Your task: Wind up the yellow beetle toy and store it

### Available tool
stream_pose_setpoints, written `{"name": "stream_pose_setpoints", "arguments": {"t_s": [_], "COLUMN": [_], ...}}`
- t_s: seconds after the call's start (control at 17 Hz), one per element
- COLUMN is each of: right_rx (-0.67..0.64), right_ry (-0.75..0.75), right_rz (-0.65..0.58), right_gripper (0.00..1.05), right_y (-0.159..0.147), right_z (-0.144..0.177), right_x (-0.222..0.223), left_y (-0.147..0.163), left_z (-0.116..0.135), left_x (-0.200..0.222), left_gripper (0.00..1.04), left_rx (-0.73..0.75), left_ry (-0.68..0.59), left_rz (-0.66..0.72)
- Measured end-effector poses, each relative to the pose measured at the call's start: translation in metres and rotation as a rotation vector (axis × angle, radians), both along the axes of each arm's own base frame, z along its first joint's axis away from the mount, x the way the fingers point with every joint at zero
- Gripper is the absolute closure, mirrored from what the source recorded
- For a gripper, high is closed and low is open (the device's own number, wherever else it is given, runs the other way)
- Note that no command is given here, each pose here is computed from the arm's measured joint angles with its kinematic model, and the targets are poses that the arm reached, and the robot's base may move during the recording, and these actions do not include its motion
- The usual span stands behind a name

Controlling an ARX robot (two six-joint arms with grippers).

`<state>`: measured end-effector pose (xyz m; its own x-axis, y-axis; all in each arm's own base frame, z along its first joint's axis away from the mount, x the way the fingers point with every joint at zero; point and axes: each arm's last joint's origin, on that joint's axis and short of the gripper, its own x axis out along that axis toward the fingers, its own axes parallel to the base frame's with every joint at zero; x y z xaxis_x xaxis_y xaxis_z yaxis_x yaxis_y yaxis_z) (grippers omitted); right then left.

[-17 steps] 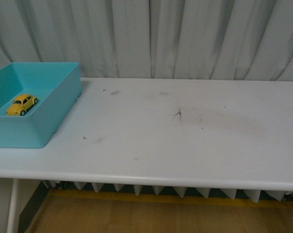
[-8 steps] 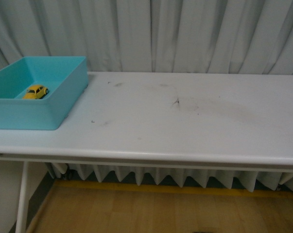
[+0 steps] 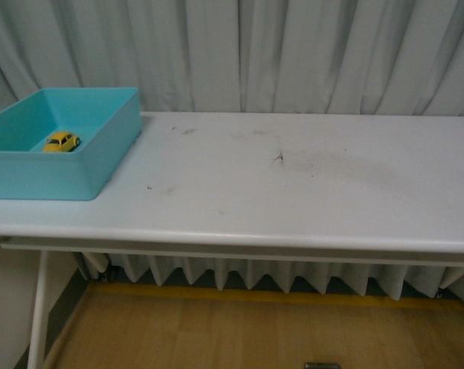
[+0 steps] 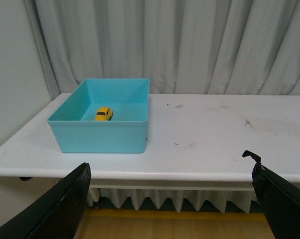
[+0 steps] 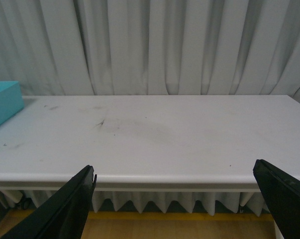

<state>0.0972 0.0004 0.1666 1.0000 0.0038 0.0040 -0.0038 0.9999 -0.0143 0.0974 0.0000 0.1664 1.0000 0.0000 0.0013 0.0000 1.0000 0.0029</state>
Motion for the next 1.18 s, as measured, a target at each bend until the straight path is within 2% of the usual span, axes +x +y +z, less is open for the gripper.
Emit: {"name": "stream_pose_setpoints", "arguments": {"t_s": [1.18], "right_rx": [0.000], "right_ry": [0.000], "right_rz": [0.000], "right_gripper": [0.06], "right_y": [0.0000], "right_z": [0.0000], "right_x": [0.0000], "left_y": [0.0000], "left_z": [0.0000], "left_x": [0.0000], "left_gripper": [0.07], "left_rx": [-0.001], "left_ry": [0.000], "left_rz": [0.000]}}
